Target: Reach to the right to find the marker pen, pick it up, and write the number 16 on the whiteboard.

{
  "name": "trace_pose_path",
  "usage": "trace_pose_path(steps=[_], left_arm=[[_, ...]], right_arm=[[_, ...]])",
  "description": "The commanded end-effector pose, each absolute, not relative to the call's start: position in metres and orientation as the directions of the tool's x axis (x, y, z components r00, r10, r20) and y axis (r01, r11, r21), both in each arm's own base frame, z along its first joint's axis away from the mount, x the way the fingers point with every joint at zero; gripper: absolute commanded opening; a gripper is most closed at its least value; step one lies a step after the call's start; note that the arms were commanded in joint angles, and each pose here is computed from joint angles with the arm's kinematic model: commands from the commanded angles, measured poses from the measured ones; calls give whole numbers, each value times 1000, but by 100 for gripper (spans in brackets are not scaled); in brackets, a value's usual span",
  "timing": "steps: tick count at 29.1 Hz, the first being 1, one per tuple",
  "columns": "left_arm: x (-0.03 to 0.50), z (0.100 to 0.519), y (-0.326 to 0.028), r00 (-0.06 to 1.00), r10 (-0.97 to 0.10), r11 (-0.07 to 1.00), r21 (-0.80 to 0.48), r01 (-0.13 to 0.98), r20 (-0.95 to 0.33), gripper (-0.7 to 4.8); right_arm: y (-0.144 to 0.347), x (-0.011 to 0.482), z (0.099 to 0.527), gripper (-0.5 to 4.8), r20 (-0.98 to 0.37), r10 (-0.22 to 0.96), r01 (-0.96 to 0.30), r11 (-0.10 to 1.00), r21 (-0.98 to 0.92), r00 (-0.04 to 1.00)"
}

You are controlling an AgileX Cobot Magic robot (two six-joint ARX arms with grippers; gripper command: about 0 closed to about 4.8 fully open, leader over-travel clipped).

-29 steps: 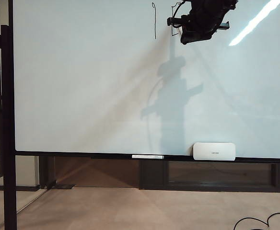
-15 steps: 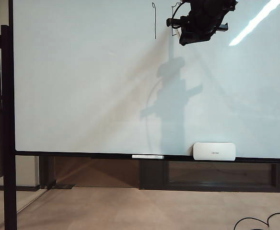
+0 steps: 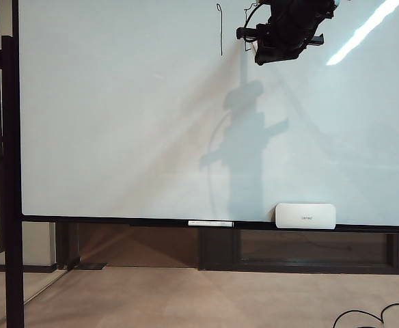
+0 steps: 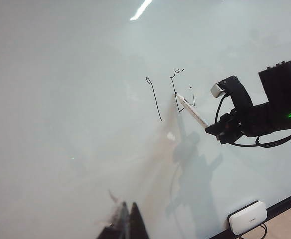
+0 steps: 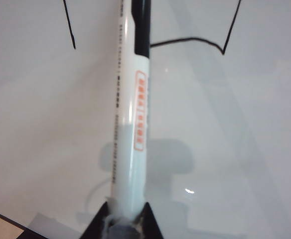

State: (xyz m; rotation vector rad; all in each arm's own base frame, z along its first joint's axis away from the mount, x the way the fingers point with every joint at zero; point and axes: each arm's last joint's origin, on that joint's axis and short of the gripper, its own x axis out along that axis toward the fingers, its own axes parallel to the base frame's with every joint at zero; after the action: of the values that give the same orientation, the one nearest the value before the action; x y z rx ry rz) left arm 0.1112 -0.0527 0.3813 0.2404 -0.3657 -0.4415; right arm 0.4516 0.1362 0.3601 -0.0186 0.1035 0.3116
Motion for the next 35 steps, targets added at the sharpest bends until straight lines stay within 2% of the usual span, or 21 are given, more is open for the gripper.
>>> trace_pose_path(steps=[1,14,26,35], left_arm=[[110,384,-52,837,-451,881,306,362,310,-5],[110,384,-52,837,-452,880,306,362,310,-5],[110,384,-52,837,-451,881,306,362,309,-6],[110,383,-52,842,-454,878,306,367,291,-5]], right_arm=[[136,450,367,-2,-75,302,-303,953,1,950],[135,450,366,-2,-81,279,-280,960,0,957],[131,451,363,-2,-119,129,-132,991,-18,985],[129,451,363,-2,-115,85,-88,996,-23,990]])
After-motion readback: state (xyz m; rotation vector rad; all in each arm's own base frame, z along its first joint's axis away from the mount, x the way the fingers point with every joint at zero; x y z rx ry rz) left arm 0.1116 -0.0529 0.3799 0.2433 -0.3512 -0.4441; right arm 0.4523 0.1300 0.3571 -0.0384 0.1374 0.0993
